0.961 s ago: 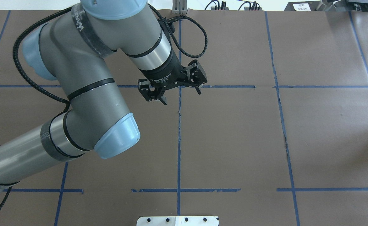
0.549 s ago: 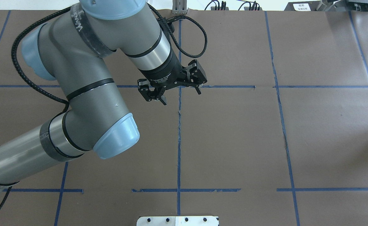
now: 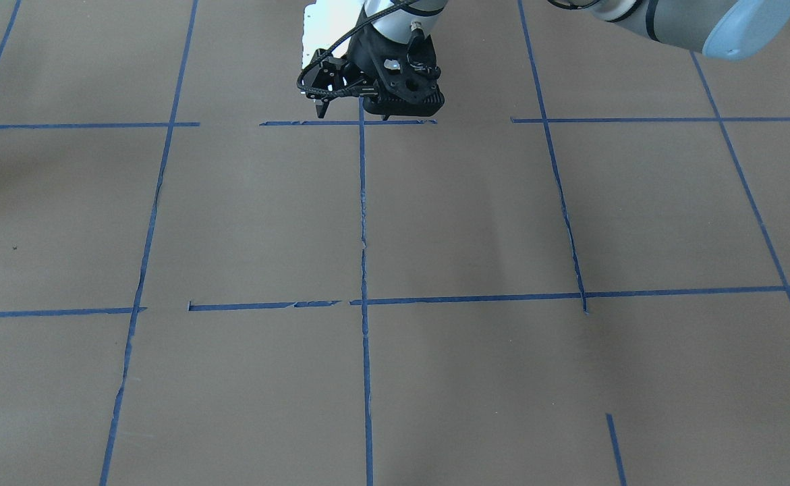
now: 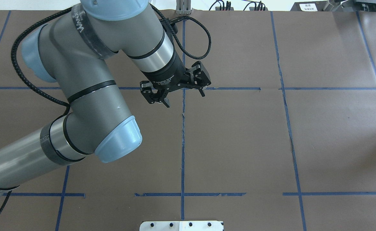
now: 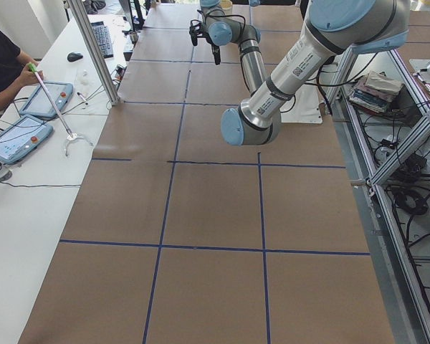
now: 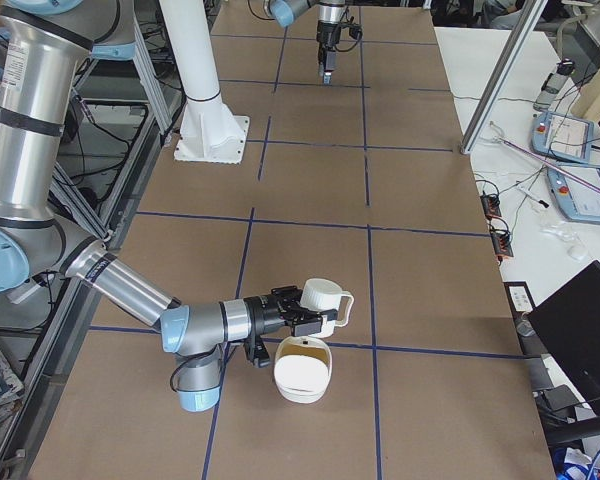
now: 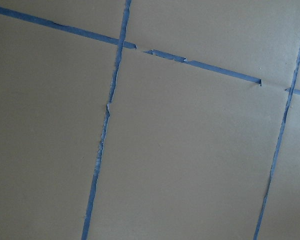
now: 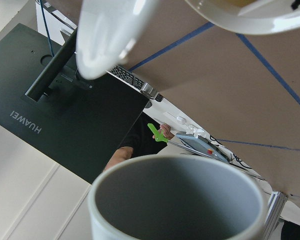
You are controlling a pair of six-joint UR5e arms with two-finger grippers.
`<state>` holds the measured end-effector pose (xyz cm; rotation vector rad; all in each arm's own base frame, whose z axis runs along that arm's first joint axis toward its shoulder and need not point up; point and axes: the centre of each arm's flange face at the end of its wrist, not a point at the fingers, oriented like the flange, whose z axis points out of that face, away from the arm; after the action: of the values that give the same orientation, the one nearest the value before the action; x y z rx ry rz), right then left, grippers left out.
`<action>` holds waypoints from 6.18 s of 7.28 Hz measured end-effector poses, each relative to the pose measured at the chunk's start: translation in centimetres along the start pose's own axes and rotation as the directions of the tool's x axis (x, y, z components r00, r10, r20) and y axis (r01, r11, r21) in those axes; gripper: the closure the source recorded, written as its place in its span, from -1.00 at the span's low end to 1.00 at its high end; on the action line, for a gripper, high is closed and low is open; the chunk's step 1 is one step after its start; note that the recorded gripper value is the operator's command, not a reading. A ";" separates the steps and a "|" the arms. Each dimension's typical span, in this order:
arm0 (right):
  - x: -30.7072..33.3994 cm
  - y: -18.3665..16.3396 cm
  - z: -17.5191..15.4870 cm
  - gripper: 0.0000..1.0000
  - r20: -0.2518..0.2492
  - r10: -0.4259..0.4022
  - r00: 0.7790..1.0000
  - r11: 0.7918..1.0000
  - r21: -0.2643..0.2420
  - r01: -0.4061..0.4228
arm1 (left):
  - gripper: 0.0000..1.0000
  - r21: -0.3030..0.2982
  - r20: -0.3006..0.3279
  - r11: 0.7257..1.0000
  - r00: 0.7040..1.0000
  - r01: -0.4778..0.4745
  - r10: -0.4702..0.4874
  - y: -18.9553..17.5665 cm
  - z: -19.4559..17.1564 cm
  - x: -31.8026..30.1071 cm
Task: Left arm hands cup to right arm to dump lemon
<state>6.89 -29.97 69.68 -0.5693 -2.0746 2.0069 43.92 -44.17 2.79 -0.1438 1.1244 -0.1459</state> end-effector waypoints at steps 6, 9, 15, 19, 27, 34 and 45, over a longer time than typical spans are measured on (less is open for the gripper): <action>1.6 9.6 11.3 0.53 -0.095 -0.315 0.944 0.941 0.098 0.324 | -1.00 -0.001 0.002 1.000 1.000 0.002 -0.002 -0.1 0.1 -0.3; 5.0 15.7 21.1 0.53 -0.170 -0.522 0.836 0.838 0.084 0.540 | -1.00 0.002 0.004 1.000 1.000 0.004 -0.004 -0.3 0.1 -0.4; 26.2 23.5 32.9 0.62 -0.231 -0.972 0.044 0.059 -0.060 0.996 | -1.00 0.037 -0.005 0.999 1.000 0.020 -0.020 -2.0 -1.7 -0.7; 42.2 34.3 32.3 0.61 -0.244 -0.831 -0.500 -0.473 -0.163 0.866 | -1.00 0.072 -0.007 0.997 1.000 0.030 -0.030 -3.9 -3.3 -0.6; 58.3 41.5 27.4 0.48 -0.249 -0.536 -0.807 -0.810 -0.118 0.574 | -0.76 0.049 0.082 0.994 0.992 0.095 -0.098 -4.3 -2.8 2.1; 58.7 42.4 27.6 0.42 -0.241 -0.453 -0.858 -0.863 -0.122 0.490 | -0.03 -0.002 0.115 0.997 0.991 0.074 -0.073 -1.8 0.8 3.7; 59.1 42.6 27.1 -1.00 -0.226 -0.447 -0.866 -0.868 -0.127 0.481 | 1.00 -0.003 0.119 0.997 0.990 0.073 -0.072 -1.9 1.1 3.5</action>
<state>-51.75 -30.59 18.73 1.2569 -0.6120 0.2556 46.27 -46.60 0.51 -0.1983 1.0019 -0.1958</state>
